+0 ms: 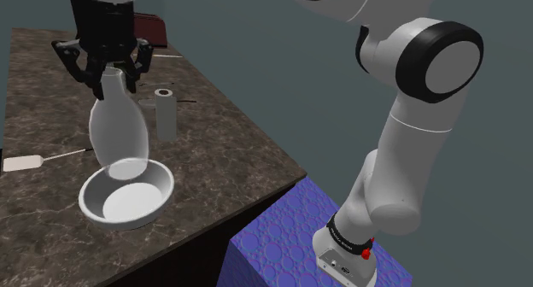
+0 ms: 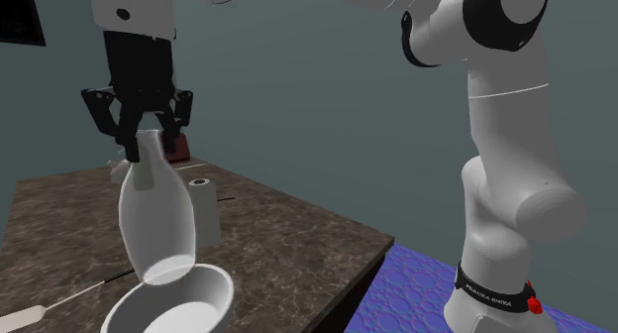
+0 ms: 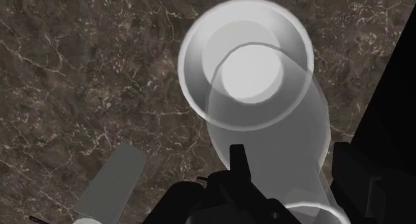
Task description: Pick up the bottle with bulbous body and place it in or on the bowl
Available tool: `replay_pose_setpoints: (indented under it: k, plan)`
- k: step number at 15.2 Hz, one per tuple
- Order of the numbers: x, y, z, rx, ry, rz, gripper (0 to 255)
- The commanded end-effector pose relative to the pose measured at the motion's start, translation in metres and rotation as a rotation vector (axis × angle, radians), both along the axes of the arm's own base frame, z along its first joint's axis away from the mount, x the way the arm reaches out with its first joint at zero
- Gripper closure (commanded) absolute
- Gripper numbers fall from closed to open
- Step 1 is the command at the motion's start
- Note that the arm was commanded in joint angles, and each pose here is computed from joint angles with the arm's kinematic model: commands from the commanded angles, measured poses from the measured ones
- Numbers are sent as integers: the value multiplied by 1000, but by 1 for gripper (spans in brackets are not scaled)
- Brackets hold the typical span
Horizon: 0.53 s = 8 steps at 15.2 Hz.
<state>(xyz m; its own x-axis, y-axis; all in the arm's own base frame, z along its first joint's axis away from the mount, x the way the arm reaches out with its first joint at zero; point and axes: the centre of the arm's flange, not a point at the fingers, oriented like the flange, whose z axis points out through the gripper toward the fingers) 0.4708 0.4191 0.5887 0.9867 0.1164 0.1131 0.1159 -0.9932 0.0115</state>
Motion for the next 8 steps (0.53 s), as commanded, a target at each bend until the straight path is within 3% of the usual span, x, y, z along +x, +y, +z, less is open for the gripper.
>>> replay_pose_setpoints:
  k: [1, 8]
  plan:
    - [0, -1, -10, 1, -1, 0, 255]
    - [0, -1, -47, 1, -1, 0, 255]
